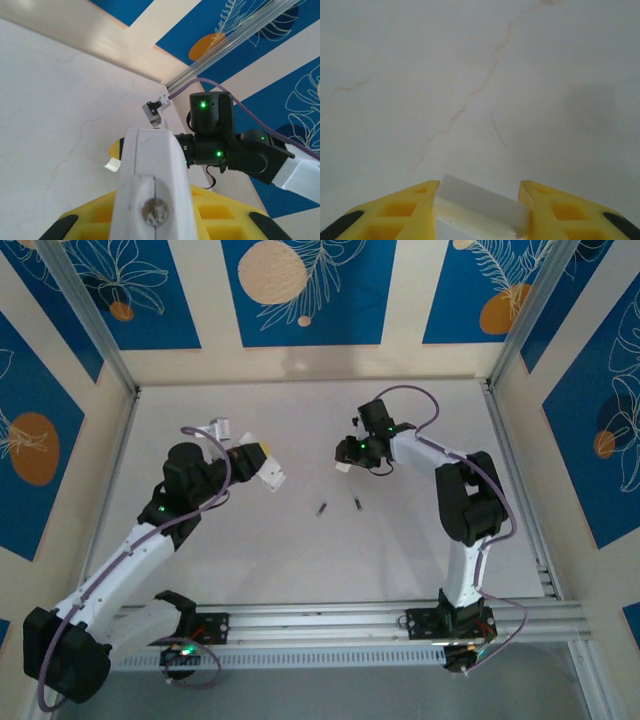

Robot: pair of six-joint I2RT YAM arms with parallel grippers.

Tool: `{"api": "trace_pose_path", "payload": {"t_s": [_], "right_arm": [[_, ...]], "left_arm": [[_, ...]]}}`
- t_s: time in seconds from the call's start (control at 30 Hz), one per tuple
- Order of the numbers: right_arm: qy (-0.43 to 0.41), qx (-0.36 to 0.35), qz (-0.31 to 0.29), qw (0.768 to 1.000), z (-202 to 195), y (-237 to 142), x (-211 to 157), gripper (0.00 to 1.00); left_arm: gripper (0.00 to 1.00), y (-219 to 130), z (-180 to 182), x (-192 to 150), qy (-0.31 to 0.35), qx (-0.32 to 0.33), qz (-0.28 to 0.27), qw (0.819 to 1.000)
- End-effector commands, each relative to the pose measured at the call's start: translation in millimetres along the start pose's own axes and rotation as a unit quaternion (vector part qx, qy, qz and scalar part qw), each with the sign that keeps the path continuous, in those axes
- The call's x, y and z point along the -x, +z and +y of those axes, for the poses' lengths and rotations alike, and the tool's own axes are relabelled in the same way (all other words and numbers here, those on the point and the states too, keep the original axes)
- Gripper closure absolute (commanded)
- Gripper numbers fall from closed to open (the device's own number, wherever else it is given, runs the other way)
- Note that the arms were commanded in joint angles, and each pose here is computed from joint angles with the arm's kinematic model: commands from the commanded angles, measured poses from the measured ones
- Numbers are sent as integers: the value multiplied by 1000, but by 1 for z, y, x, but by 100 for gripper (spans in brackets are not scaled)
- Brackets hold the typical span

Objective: Load the batteries into the remote control

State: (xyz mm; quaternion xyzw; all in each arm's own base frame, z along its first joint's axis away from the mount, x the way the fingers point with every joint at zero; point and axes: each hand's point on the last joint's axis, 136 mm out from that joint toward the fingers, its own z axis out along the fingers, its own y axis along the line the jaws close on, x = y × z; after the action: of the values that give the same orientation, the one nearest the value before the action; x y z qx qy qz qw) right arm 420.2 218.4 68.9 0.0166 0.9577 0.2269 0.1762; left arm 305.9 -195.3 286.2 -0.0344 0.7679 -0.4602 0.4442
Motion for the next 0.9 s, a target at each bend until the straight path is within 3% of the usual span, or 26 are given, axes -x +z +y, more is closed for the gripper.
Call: {"api": "trace_pose_path", "payload": {"t_s": [0.0, 0.2, 0.4, 0.63, 0.87], "right_arm": [[16, 8, 28, 999, -6, 1, 1, 56], [27, -4, 42, 999, -20, 10, 0, 44], [27, -24, 38, 999, -28, 7, 3, 39], [17, -13, -26, 999, -13, -44, 15, 33], [-4, 31, -59, 998, 25, -86, -17, 30]], "left_arm": [[96, -3, 5, 0, -8, -1, -10, 1000], [96, 4, 23, -10, -25, 15, -6, 1000], [96, 10, 42, -19, -36, 38, -2, 999], [96, 19, 73, -36, -49, 73, 1, 996], [96, 35, 117, -56, -34, 132, 19, 990]]}}
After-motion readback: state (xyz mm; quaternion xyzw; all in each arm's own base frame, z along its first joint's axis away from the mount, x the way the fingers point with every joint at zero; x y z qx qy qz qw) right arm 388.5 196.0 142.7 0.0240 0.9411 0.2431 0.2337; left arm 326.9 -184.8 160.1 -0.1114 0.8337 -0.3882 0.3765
